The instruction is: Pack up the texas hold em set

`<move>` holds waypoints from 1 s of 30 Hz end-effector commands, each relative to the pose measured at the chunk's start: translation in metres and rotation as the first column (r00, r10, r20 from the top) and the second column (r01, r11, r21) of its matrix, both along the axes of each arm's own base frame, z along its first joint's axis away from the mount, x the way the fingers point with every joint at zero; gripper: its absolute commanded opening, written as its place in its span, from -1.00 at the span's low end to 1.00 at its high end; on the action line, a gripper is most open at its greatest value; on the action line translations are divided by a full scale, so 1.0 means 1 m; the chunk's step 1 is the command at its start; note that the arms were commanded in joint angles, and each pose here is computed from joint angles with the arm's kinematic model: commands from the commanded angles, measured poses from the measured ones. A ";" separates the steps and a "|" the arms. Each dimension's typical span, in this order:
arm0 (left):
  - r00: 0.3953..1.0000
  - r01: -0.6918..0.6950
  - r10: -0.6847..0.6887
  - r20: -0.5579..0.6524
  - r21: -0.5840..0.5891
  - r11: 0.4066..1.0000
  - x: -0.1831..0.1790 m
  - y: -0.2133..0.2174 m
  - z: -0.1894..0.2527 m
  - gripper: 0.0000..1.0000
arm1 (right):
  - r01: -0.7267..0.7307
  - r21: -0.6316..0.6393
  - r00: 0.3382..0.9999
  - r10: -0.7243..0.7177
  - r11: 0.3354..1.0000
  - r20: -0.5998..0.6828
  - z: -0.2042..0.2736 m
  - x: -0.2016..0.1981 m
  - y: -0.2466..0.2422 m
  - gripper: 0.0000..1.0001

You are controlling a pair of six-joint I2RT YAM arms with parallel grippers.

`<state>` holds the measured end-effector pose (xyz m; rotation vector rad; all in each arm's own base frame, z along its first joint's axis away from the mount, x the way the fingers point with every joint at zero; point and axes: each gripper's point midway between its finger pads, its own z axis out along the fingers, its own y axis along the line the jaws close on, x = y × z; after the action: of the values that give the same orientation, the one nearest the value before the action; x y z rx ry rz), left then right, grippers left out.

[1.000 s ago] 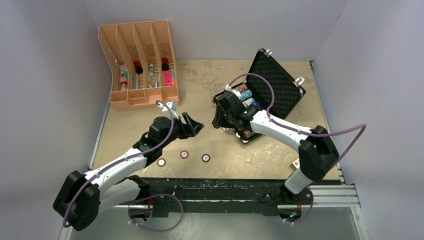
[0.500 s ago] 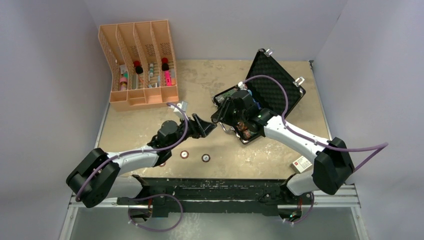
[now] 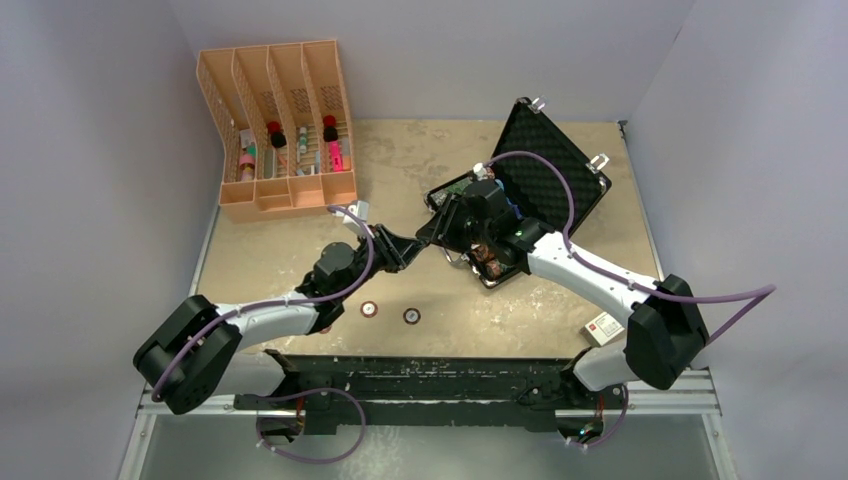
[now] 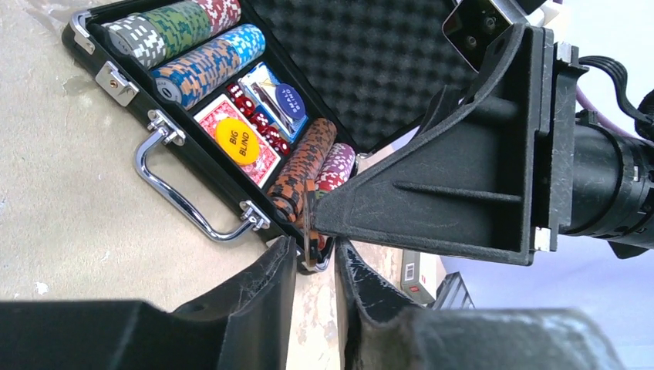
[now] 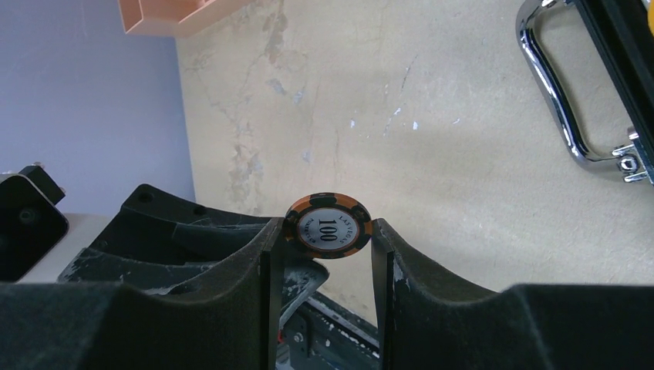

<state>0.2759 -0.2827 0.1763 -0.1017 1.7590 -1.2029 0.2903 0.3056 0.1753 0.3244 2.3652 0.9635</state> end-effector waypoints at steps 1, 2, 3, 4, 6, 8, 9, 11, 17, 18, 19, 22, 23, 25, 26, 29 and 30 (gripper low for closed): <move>0.998 -0.010 0.013 0.061 -0.055 0.998 0.006 -0.005 0.024 -0.62 | -0.014 0.066 0.999 0.012 0.998 0.036 0.019 0.002 0.005 -0.29; 0.998 -0.013 0.016 0.065 -0.054 0.998 0.007 -0.005 0.025 -0.71 | -0.016 0.065 0.999 0.013 0.998 0.037 0.019 0.002 0.005 -0.29; 0.997 -0.015 0.018 0.071 -0.050 0.999 0.007 -0.005 0.026 -0.80 | -0.017 0.062 0.999 0.014 0.998 0.038 0.018 0.002 0.005 -0.29; 0.997 -0.017 0.021 0.076 -0.046 0.999 0.008 -0.004 0.026 -0.90 | -0.019 0.059 0.999 0.017 0.998 0.042 0.018 0.003 0.005 -0.29; 0.996 -0.018 0.021 0.084 -0.037 0.999 0.010 -0.005 0.028 -1.00 | -0.042 0.048 0.997 0.039 0.998 0.065 0.019 0.005 0.004 -0.25; 0.996 -0.018 0.019 0.091 -0.013 1.000 0.011 -0.006 0.032 -1.00 | -0.073 0.017 0.992 0.071 0.997 0.102 0.022 0.010 0.001 -0.15; 0.995 -0.018 0.018 0.095 -0.002 1.000 0.011 -0.005 0.034 -1.00 | -0.084 -0.007 0.989 0.085 0.996 0.121 0.025 0.013 -0.003 -0.07; 0.995 -0.015 0.012 0.103 0.023 1.000 0.012 -0.005 0.039 -1.00 | -0.105 -0.051 0.977 0.112 0.993 0.182 0.035 0.021 -0.012 0.12; 0.986 0.112 -0.123 0.113 0.106 0.988 0.003 -0.009 0.061 -1.00 | -0.291 -0.148 0.847 0.326 0.945 0.419 0.077 0.028 -0.024 0.36; 0.979 0.148 -0.160 0.122 0.103 0.984 0.000 -0.010 0.069 -1.00 | -0.342 -0.167 0.806 0.380 0.925 0.454 0.083 0.024 -0.022 0.36; 0.971 0.184 -0.196 0.137 0.096 0.978 -0.004 -0.011 0.079 -1.00 | -0.411 -0.177 0.750 0.442 0.894 0.491 0.090 0.015 -0.018 0.34; 0.928 0.306 -0.321 0.191 0.104 0.946 -0.024 -0.015 0.105 -1.00 | -0.539 -0.197 0.597 0.537 0.819 0.596 0.112 -0.007 -0.010 0.31; 0.911 0.336 -0.353 0.212 0.110 0.935 -0.031 -0.016 0.113 -1.00 | -0.577 -0.199 0.546 0.555 0.792 0.627 0.120 -0.017 -0.007 0.30; 0.882 0.376 -0.396 0.256 0.123 0.918 -0.042 -0.016 0.129 -1.00 | -0.633 -0.202 0.457 0.571 0.747 0.682 0.136 -0.034 -0.005 0.25; 0.871 0.389 -0.410 0.272 0.130 0.912 -0.047 -0.015 0.134 -1.00 | -0.651 -0.200 0.423 0.569 0.732 0.705 0.144 -0.041 -0.005 0.21; 0.831 0.427 -0.447 0.330 0.137 0.894 -0.061 -0.013 0.153 -1.00 | -0.674 -0.196 0.383 0.563 0.712 0.732 0.155 -0.052 -0.006 -0.08; 0.822 0.435 -0.455 0.341 0.139 0.890 -0.064 -0.012 0.156 -1.00 | -0.682 -0.195 0.372 0.564 0.705 0.737 0.157 -0.055 -0.006 -0.25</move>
<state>0.2385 -0.2948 0.2923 0.3933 1.6601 -1.3422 0.2645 0.2931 0.2997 -0.7073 1.7763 1.1811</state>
